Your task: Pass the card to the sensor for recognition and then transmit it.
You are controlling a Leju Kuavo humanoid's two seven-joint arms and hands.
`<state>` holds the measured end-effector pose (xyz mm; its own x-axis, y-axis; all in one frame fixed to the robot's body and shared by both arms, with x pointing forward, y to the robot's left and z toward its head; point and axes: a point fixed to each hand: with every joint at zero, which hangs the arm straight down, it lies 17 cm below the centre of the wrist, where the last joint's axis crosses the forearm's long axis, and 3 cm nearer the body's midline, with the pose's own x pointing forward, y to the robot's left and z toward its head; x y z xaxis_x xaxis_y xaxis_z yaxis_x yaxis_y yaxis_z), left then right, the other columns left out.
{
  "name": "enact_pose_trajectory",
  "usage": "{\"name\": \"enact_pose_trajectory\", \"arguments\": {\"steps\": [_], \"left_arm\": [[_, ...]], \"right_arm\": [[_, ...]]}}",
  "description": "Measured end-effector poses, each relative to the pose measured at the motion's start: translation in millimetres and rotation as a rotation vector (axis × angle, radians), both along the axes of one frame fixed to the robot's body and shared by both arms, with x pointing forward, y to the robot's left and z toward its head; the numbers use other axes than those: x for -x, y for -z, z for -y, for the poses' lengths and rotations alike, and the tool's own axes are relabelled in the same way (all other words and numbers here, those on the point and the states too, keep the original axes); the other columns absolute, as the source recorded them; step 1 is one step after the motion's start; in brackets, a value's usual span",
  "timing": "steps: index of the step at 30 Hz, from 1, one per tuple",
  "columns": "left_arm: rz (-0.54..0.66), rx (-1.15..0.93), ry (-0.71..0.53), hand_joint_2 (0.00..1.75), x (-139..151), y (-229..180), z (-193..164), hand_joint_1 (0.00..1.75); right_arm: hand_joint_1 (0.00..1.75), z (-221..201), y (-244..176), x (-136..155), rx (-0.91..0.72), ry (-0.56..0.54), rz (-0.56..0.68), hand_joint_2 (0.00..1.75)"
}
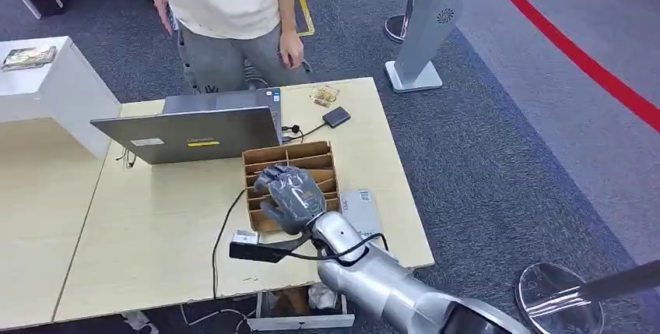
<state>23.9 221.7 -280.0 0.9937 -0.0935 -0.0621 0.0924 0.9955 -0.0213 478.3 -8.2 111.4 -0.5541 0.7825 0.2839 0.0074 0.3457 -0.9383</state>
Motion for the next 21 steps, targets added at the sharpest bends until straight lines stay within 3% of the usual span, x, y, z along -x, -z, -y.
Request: {"name": "enact_pose_trajectory", "arguments": {"steps": [21], "left_arm": [[0.0, 0.002, -0.007, 1.75, 0, 0, 0, 0.0]], "right_arm": [[0.89, 11, 18, -7, 0.038, 0.026, -0.047, 1.75]]}}
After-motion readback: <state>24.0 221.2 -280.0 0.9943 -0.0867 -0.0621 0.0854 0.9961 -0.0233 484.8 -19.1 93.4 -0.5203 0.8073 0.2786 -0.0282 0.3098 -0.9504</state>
